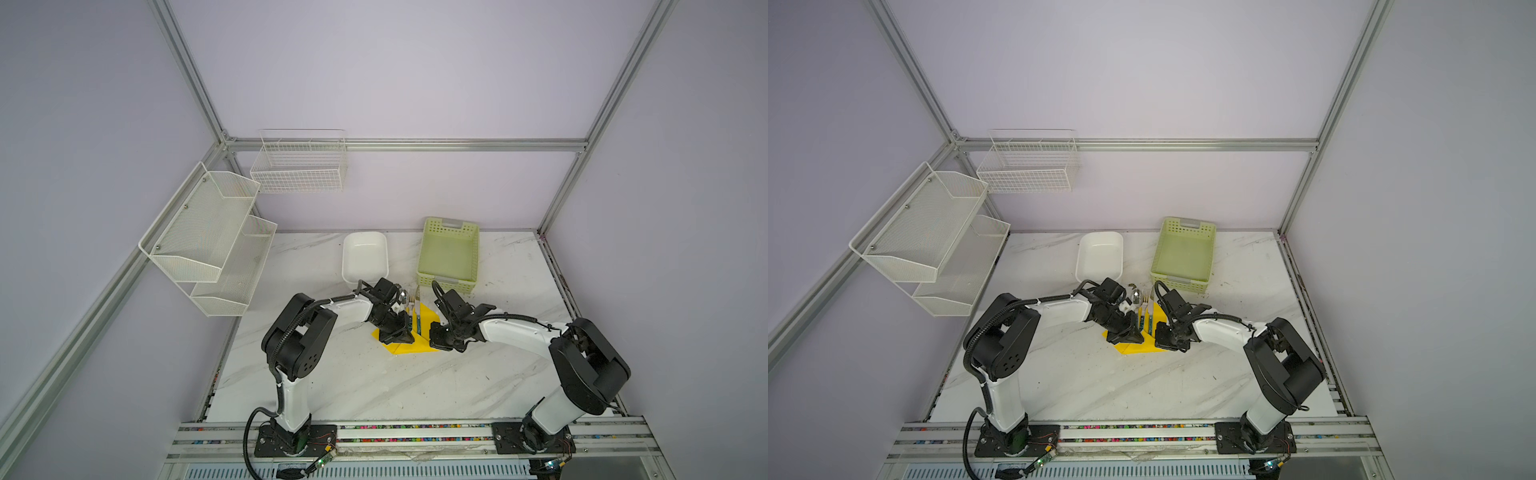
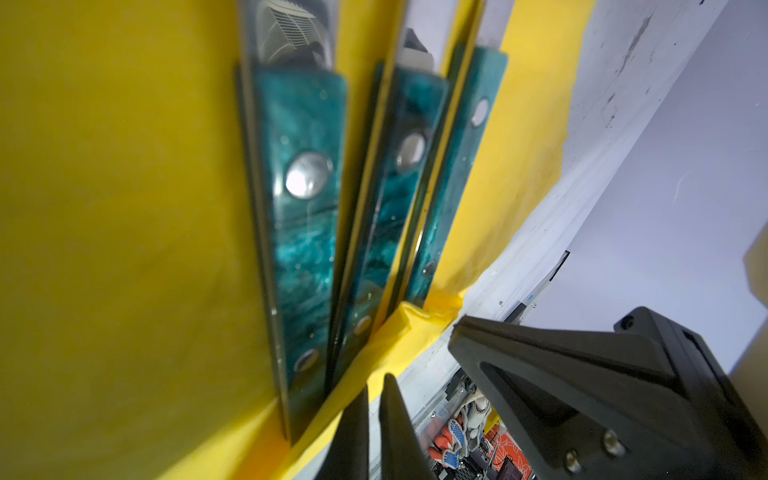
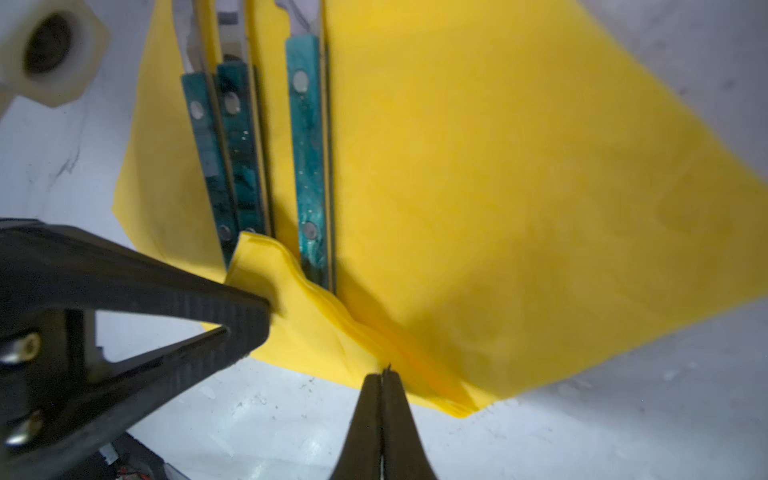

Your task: Place the utensils on the paper napkin and roll it up

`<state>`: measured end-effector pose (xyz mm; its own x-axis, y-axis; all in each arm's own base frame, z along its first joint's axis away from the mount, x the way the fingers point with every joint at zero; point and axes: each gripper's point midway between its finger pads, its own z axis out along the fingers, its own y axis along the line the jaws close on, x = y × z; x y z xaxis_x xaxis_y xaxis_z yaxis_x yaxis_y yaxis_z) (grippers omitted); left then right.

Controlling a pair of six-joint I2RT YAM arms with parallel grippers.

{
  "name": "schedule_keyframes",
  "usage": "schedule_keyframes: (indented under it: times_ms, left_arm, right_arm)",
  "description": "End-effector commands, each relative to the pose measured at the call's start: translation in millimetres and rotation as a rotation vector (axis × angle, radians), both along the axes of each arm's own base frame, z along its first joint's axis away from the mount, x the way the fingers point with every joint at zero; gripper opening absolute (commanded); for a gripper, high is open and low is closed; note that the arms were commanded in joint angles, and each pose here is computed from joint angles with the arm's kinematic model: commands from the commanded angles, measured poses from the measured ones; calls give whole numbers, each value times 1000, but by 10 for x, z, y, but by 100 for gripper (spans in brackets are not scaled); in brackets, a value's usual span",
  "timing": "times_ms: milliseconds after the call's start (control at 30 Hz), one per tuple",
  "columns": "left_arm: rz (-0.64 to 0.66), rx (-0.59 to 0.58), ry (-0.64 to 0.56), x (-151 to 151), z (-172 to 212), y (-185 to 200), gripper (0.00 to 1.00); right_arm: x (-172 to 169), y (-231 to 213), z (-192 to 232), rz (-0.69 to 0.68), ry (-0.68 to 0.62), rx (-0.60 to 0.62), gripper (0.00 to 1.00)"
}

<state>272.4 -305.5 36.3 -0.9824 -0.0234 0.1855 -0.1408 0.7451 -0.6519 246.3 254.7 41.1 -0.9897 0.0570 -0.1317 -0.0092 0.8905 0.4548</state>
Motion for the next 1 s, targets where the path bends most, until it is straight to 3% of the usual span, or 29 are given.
schedule_keyframes:
  times_ms: [0, 967]
  left_arm:
    - [3, 0, -33, 130, 117, -56, 10]
    - [7, 3, -29, 128, 110, -53, 10]
  right_arm:
    - [-4, 185, 116, 29, 5, 108, 7]
    - [-167, 44, -334, 59, 99, 9, 6]
